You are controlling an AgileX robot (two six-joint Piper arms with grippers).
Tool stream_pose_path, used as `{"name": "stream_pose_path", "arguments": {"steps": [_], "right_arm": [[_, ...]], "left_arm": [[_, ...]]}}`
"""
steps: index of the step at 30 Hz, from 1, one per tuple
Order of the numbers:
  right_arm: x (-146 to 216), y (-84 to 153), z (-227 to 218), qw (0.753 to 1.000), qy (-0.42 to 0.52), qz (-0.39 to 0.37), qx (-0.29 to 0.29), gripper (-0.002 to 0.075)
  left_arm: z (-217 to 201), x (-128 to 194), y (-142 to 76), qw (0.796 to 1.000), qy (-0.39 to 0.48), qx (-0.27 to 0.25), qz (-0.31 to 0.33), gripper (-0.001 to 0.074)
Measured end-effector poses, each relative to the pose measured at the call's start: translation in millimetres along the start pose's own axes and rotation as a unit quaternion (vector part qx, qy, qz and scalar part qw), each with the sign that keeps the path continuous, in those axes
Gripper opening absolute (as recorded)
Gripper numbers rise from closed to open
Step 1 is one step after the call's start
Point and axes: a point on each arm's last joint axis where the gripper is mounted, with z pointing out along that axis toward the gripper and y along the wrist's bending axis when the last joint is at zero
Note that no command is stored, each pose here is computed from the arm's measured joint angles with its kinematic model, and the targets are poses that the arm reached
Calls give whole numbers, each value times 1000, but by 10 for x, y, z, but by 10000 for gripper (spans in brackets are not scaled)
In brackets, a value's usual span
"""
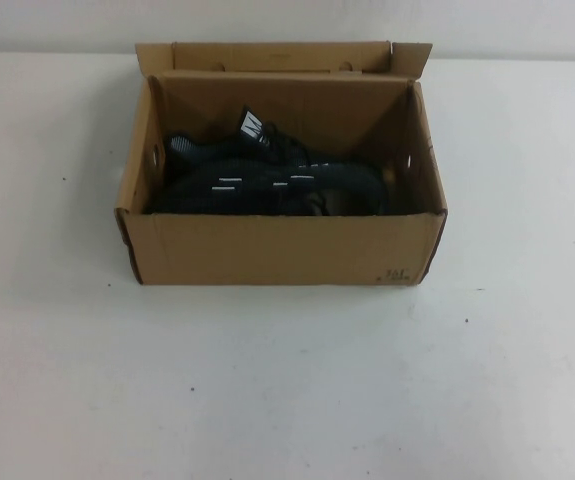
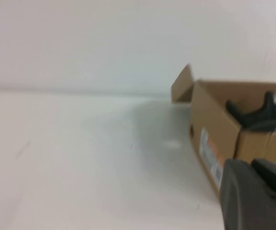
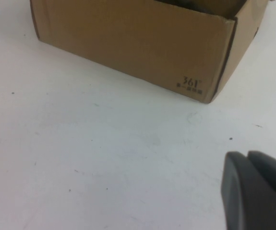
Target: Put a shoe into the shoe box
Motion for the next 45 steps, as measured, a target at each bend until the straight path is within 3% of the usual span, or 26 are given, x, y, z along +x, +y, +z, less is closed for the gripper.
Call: {"name": "stream_pose_path", "arguments": {"steps": [4, 12, 45], "right_arm": [[0, 0, 0, 1000, 0, 0, 0, -17], [1, 1, 0, 1000, 1, 0, 0, -17], [2, -5, -2, 1000, 1, 1, 4, -17]], "left_arm": [[55, 321, 23, 999, 42, -10, -11, -1], [31, 568, 32, 989, 144, -16, -16, -1], [30, 572, 32, 989, 146, -16, -16, -1]]}}
